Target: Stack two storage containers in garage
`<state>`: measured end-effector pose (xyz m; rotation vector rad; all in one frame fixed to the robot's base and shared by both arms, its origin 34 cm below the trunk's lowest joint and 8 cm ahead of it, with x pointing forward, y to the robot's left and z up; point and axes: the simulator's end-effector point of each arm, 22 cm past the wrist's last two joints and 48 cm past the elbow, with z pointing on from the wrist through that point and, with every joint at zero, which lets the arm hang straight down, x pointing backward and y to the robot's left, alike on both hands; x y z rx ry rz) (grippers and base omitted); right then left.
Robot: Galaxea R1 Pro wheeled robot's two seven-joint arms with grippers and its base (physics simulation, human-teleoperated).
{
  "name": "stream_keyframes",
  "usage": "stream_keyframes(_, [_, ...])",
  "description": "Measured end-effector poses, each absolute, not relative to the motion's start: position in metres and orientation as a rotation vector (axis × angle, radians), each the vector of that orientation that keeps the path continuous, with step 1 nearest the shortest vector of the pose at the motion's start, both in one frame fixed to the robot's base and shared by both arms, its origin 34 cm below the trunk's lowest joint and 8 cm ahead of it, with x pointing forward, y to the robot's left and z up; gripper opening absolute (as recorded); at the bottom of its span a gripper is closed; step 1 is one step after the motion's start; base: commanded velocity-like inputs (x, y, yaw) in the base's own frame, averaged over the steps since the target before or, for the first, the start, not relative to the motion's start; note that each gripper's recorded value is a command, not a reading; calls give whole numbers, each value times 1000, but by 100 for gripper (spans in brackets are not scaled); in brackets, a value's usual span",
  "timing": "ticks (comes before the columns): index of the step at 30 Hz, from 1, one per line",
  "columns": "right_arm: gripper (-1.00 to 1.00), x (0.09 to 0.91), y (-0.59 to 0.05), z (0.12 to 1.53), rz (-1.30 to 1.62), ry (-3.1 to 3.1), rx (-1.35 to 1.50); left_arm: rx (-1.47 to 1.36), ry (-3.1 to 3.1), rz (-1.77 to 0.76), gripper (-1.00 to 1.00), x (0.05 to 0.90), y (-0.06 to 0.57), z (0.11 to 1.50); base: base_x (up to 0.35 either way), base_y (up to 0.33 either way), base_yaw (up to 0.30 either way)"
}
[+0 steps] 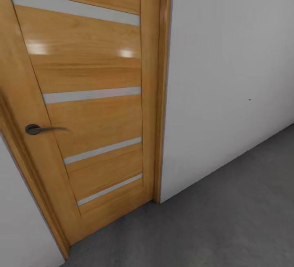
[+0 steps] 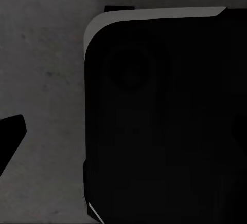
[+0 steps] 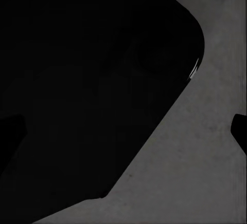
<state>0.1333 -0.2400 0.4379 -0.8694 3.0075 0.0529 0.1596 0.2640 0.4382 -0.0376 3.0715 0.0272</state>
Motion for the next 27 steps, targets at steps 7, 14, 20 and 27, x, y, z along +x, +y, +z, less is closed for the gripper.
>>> stream_keyframes(7, [100,133,-240,438,53,3008,-870,-38,3072,27,100,160,264,438,20,0,271])
stream_keyframes(14, [100,133,-240,438,52,3008,-870,-38,3072,27,100,160,264,438,1,0,271])
stream_keyframes(20, [100,133,-240,438,53,3008,-870,-39,3072,27,100,160,264,438,0,0,271])
stream_keyframes(27, [100,133,-240,438,53,3008,-870,-38,3072,27,100,160,264,438,0,0,271])
